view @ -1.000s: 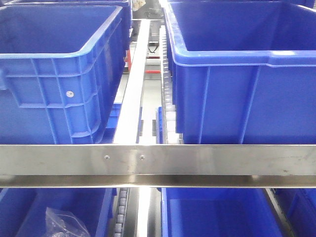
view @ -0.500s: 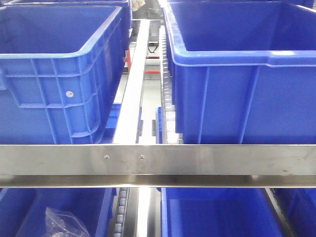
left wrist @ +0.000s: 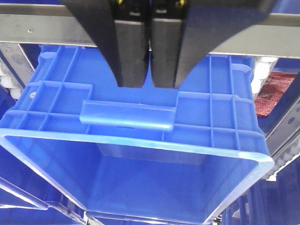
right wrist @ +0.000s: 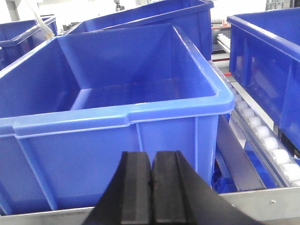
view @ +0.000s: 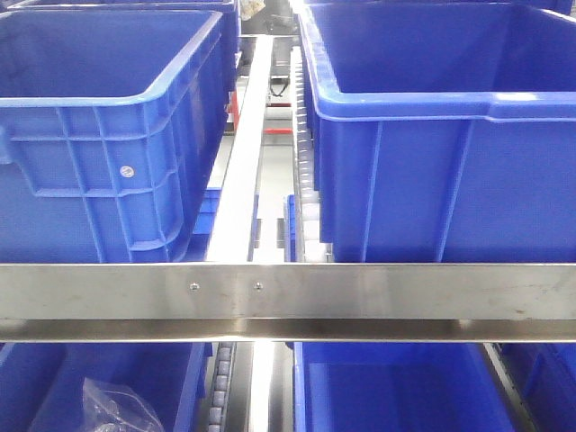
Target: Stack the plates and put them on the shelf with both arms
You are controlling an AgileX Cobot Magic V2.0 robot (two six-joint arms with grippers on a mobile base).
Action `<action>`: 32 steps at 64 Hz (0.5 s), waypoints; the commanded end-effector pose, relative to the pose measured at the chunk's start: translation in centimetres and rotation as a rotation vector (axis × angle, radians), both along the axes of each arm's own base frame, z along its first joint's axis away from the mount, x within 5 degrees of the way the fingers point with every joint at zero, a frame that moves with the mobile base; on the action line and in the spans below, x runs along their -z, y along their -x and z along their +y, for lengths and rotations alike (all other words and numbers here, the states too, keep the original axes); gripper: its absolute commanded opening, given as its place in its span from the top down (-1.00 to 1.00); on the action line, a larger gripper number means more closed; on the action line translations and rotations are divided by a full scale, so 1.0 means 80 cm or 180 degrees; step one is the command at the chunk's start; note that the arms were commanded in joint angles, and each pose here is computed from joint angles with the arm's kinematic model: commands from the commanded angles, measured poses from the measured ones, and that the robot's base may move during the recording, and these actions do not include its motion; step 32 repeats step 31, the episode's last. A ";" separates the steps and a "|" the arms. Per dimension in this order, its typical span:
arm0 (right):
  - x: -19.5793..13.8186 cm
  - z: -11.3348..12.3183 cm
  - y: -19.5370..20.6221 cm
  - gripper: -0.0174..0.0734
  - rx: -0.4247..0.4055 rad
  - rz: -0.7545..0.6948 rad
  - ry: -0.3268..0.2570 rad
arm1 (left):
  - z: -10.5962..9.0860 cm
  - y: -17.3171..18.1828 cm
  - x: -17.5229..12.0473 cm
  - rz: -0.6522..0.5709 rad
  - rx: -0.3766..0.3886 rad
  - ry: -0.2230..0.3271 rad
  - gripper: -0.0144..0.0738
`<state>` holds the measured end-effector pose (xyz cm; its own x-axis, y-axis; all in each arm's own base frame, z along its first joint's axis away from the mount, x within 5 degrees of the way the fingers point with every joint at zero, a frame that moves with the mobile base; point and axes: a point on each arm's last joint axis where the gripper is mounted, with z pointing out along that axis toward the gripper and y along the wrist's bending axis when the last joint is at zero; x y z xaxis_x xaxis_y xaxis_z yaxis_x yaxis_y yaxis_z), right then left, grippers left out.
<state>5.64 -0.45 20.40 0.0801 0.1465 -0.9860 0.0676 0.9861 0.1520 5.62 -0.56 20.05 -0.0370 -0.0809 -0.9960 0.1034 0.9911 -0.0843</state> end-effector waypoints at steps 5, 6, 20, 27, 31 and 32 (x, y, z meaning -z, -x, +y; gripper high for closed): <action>-0.011 0.001 0.003 0.49 -0.0020 -0.0334 0.0049 | -0.001 0.002 -0.010 -0.0328 0.0033 0.0076 0.47; -0.011 0.001 0.003 0.49 -0.0020 -0.0334 0.0049 | -0.001 0.002 -0.010 -0.0328 0.0033 0.0076 0.47; -0.011 0.001 0.003 0.49 -0.0020 -0.0334 0.0049 | -0.001 0.002 -0.010 -0.0328 0.0033 0.0076 0.47; -0.011 0.001 0.003 0.49 -0.0020 -0.0334 0.0049 | -0.001 0.002 -0.010 -0.0328 0.0033 0.0076 0.47; -0.011 0.001 0.003 0.49 -0.0020 -0.0334 0.0049 | -0.001 0.002 -0.010 -0.0328 0.0033 0.0076 0.47; -0.011 0.001 0.003 0.49 -0.0020 -0.0334 0.0049 | -0.001 0.002 -0.010 -0.0328 0.0033 0.0076 0.47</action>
